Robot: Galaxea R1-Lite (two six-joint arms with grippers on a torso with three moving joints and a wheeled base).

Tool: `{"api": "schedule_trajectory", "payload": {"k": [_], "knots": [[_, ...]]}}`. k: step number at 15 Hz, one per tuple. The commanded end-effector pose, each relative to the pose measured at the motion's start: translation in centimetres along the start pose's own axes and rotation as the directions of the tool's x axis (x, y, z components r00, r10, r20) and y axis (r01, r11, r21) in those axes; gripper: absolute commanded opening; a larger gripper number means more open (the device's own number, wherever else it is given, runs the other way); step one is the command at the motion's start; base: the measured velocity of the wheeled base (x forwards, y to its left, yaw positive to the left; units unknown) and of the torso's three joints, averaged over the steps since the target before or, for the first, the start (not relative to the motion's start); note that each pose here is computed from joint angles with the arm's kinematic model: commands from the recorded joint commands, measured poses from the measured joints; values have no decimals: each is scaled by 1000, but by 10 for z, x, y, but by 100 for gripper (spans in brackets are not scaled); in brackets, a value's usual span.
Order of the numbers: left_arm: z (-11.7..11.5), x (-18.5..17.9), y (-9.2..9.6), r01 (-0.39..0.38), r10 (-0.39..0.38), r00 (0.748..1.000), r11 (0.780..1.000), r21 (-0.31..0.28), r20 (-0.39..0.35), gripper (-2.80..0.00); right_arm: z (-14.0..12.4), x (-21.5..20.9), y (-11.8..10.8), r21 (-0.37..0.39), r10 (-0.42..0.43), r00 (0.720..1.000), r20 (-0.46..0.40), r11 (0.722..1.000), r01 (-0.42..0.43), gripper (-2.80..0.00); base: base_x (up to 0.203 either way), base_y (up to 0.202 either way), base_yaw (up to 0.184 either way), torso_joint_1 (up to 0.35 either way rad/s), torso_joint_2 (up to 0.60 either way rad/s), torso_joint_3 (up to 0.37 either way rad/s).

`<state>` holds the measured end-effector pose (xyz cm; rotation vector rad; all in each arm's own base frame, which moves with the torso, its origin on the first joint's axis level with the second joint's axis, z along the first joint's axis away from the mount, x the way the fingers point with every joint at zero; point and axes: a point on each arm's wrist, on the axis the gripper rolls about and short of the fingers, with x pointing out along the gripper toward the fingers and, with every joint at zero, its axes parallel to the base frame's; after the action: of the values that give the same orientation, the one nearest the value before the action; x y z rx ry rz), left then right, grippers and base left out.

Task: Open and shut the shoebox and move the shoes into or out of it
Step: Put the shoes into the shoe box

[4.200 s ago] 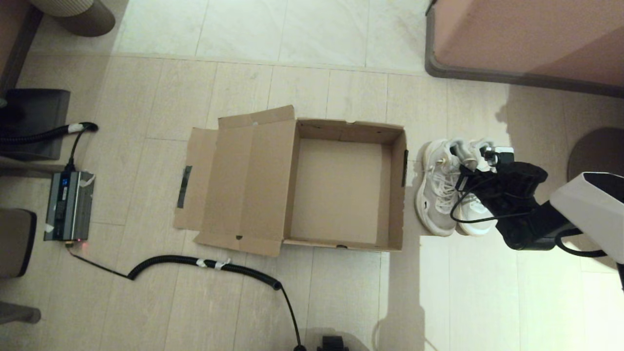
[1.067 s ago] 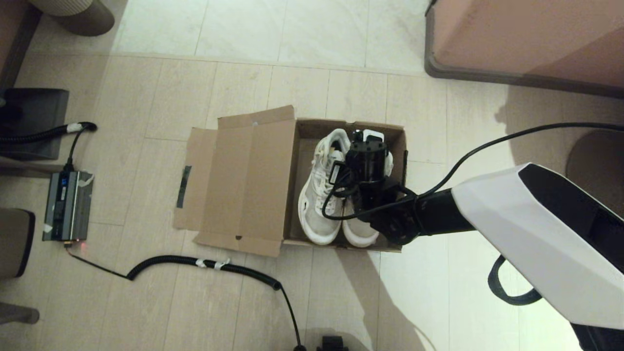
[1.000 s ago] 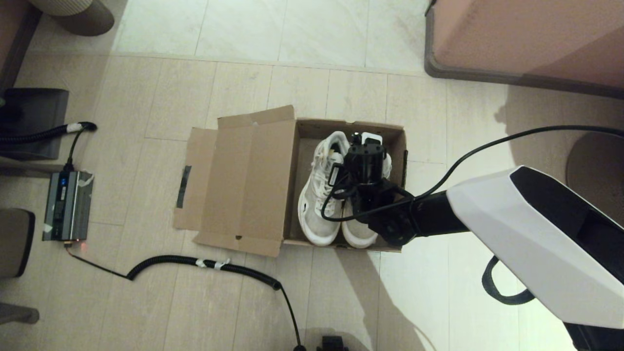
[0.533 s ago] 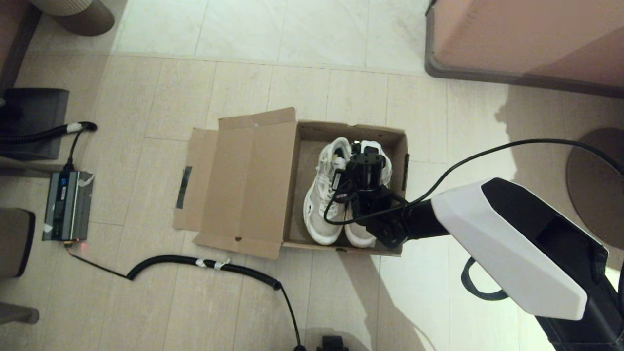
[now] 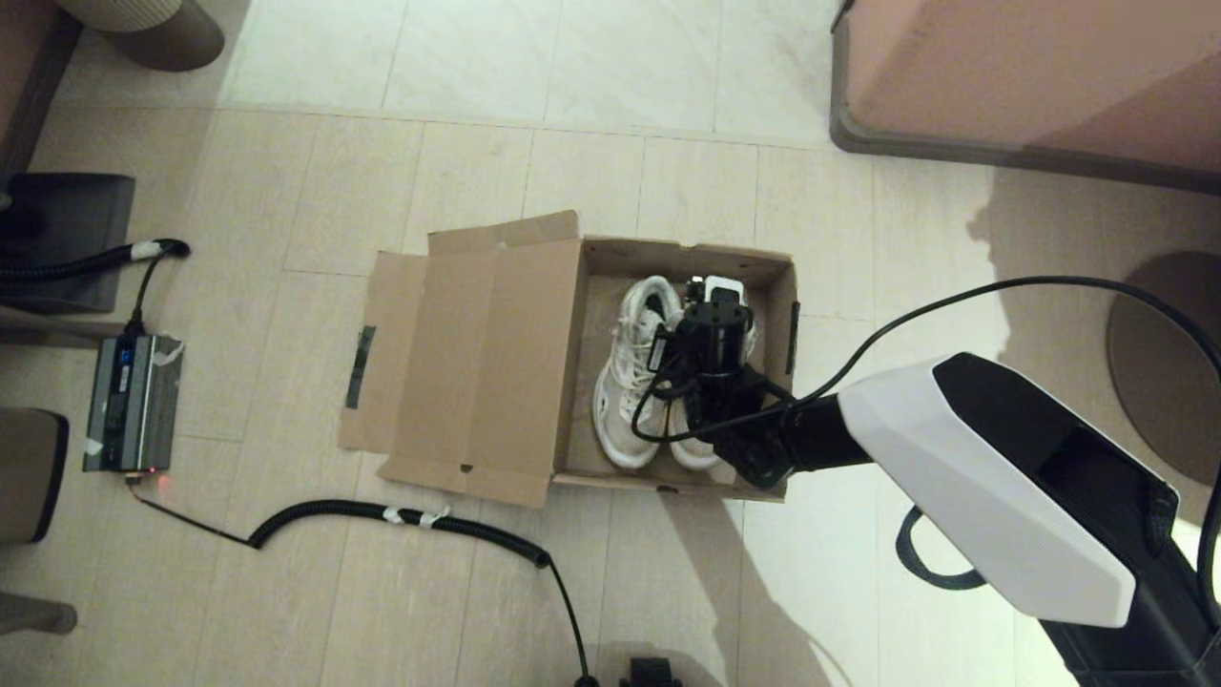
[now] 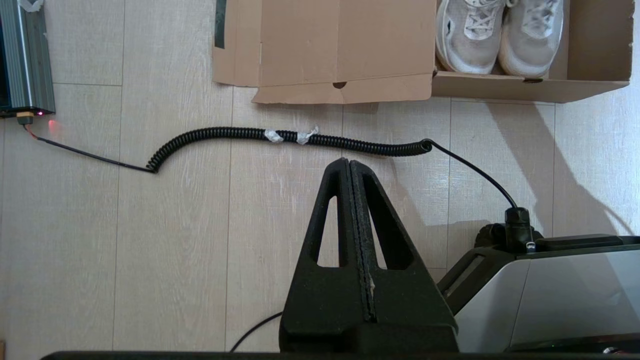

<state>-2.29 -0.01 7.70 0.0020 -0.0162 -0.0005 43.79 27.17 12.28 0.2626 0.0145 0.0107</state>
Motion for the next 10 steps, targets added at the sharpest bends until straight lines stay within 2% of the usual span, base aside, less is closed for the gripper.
{"api": "schedule_trajectory", "payload": {"k": [1, 3, 4, 7, 10], "knots": [[-2, 1, 0, -1, 1, 1000, 1000, 0, -7, -280, 17, -6, 1, 16, 2, 1000, 22, 1000, -2, 0, 0, 0, 0, 0, 0, 0], [-2, 1, 0, -1, 1, 1000, 1000, 1, -7, -280, 47, -21, -1, 27, 8, 999, 46, 1000, -9, 0, 0, 0, 0, 0, 0, 0], [-1, 0, 0, -1, 1, 1000, 1000, 0, -6, -280, 56, -30, -4, 14, 8, 999, 44, 1000, -9, -280, 0, 0, 0, 0, 0, 0], [-2, 1, 0, -1, 1, 1000, 1000, 0, -7, -280, 89, -65, -19, -7, 13, 998, 63, 1000, -13, -280, 0, 0, 0, 0, 0, 0], [-2, 1, 0, -1, 1, 1000, 1000, 0, -7, -280, 146, -109, -48, 28, -3, 991, 136, 1000, 0, -280, 0, 0, 0, 0, 0, 0]]}}
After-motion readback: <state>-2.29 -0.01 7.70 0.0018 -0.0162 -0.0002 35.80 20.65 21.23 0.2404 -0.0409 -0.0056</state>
